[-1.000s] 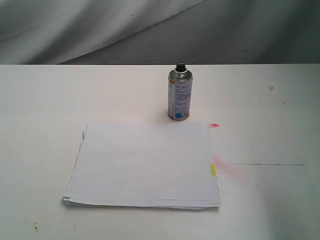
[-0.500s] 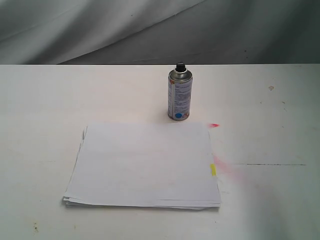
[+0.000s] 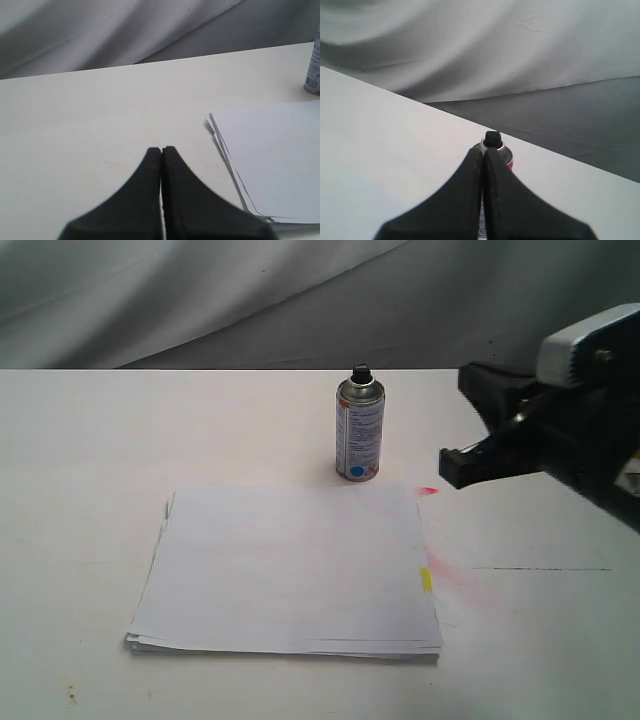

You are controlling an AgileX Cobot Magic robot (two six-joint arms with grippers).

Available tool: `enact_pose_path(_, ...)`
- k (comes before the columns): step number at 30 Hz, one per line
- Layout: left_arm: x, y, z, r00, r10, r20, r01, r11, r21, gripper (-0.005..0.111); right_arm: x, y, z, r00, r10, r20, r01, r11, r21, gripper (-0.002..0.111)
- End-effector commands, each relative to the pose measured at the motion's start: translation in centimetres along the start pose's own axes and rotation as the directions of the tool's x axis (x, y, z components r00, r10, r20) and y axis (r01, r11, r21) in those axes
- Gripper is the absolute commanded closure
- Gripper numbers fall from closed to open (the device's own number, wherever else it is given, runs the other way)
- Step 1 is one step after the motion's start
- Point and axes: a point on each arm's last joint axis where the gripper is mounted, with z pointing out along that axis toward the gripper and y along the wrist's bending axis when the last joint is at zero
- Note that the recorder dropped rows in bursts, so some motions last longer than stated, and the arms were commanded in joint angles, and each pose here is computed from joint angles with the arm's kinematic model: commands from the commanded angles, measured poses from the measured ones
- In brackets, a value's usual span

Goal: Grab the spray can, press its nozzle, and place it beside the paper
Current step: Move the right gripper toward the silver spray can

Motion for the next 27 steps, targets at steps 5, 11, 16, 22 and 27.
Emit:
enact_pose_path(5, 0.1, 0.0, 0.0, 1.000, -0.009, 0.004, 0.009, 1.000, 0.004, 0.107, 5.7, 0.7, 6.1, 0.999, 0.009, 0.045, -0.008, 1.000, -0.023, 0.108)
enact_pose_path(11, 0.1, 0.0, 0.0, 1.000, -0.009, 0.004, 0.009, 1.000, 0.004, 0.107, 8.8, 1.2, 10.3, 1.000, -0.011, -0.021, 0.010, 0.998, -0.062, 0.108)
enact_pose_path(16, 0.1, 0.0, 0.0, 1.000, -0.009, 0.004, 0.009, 1.000, 0.004, 0.107, 10.8, 1.3, 11.9, 0.999, -0.001, -0.033, -0.001, 0.998, -0.057, 0.108)
enact_pose_path(22, 0.1, 0.0, 0.0, 1.000, -0.009, 0.004, 0.009, 1.000, 0.004, 0.107, 11.7, 1.3, 12.1, 1.000, 0.008, -0.005, -0.009, 0.999, -0.049, 0.108)
enact_pose_path(27, 0.1, 0.0, 0.0, 1.000, -0.009, 0.004, 0.009, 1.000, 0.004, 0.107, 11.8, 1.3, 12.1, 1.000, 0.008, -0.012, -0.009, 0.999, -0.050, 0.101)
